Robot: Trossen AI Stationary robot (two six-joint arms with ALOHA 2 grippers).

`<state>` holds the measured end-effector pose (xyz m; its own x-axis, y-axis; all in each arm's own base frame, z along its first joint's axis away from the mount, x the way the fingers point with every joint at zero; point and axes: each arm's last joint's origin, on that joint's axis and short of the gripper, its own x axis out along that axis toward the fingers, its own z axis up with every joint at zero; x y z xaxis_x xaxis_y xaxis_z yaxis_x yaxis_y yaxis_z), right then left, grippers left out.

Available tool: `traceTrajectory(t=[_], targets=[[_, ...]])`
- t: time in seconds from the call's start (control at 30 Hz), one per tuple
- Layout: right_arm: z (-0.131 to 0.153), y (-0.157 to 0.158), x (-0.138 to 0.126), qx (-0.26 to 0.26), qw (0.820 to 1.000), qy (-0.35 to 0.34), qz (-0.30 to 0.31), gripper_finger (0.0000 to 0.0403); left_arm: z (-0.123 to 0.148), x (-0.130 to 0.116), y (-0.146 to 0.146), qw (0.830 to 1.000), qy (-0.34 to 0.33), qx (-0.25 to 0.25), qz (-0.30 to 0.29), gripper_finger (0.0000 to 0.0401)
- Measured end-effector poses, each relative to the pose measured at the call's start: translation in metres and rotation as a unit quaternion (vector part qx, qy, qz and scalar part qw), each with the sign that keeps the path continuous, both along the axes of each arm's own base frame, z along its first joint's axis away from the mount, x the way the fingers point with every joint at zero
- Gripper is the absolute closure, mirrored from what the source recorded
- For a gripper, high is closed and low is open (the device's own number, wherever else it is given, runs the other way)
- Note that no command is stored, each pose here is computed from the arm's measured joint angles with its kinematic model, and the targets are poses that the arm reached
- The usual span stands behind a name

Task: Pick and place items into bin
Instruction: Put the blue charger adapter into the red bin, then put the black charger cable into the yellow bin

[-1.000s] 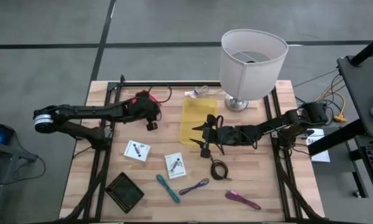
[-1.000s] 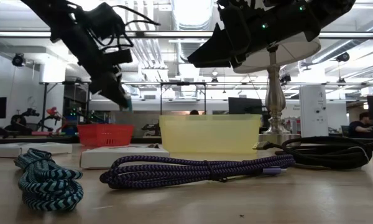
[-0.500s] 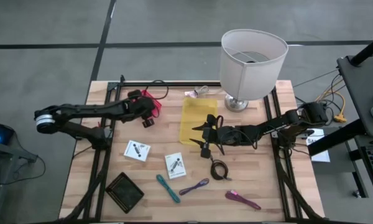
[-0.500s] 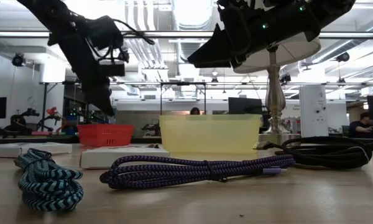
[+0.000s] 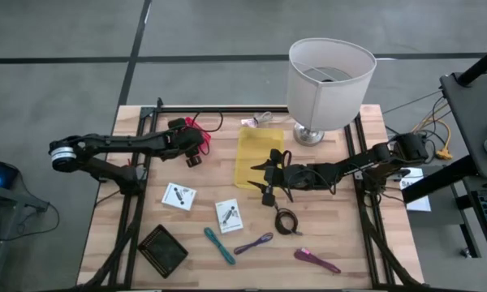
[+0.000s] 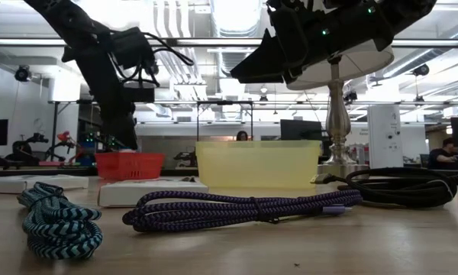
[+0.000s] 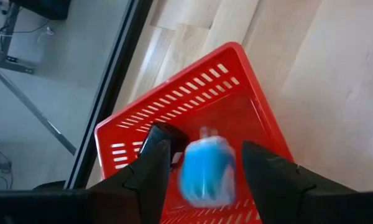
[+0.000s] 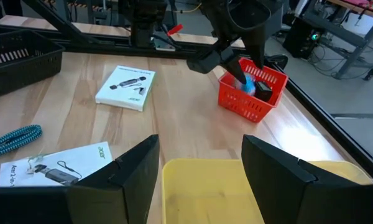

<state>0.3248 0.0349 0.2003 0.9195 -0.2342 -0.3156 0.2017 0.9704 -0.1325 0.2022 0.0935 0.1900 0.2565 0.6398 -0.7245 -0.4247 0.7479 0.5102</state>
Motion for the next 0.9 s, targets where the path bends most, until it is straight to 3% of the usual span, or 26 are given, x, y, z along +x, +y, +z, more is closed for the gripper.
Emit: traceTrajectory(t=[0.4,0.57,0.67,0.77,0.83,0.9], targets=[[0.0,0.0,0.0,0.0,1.0,0.0,0.0,0.0188,0.012,0.005,-0.002,0.999,-0.038,0.011,-0.01,0.0217],[0.0,0.0,0.0,0.0,1.0,0.0,0.0,0.0188,0.017,0.007,-0.011,0.994,-0.076,-0.03,-0.076,0.0216],[-0.001,0.0,0.0,0.0,1.0,0.005,0.0,0.0188,0.022,0.014,-0.021,0.971,-0.123,-0.096,-0.18,0.0216],[-0.002,0.0,-0.001,0.0,1.0,0.012,0.001,0.0188,0.027,0.019,-0.034,0.925,-0.164,-0.165,-0.301,0.0216],[-0.003,0.001,-0.001,0.003,1.0,0.019,0.009,0.0188,0.03,0.02,-0.04,0.901,-0.18,-0.186,-0.348,0.0216],[-0.004,0.002,-0.002,0.011,0.999,0.026,0.032,0.0188,0.032,0.021,-0.043,0.894,-0.184,-0.18,-0.368,0.0216]])
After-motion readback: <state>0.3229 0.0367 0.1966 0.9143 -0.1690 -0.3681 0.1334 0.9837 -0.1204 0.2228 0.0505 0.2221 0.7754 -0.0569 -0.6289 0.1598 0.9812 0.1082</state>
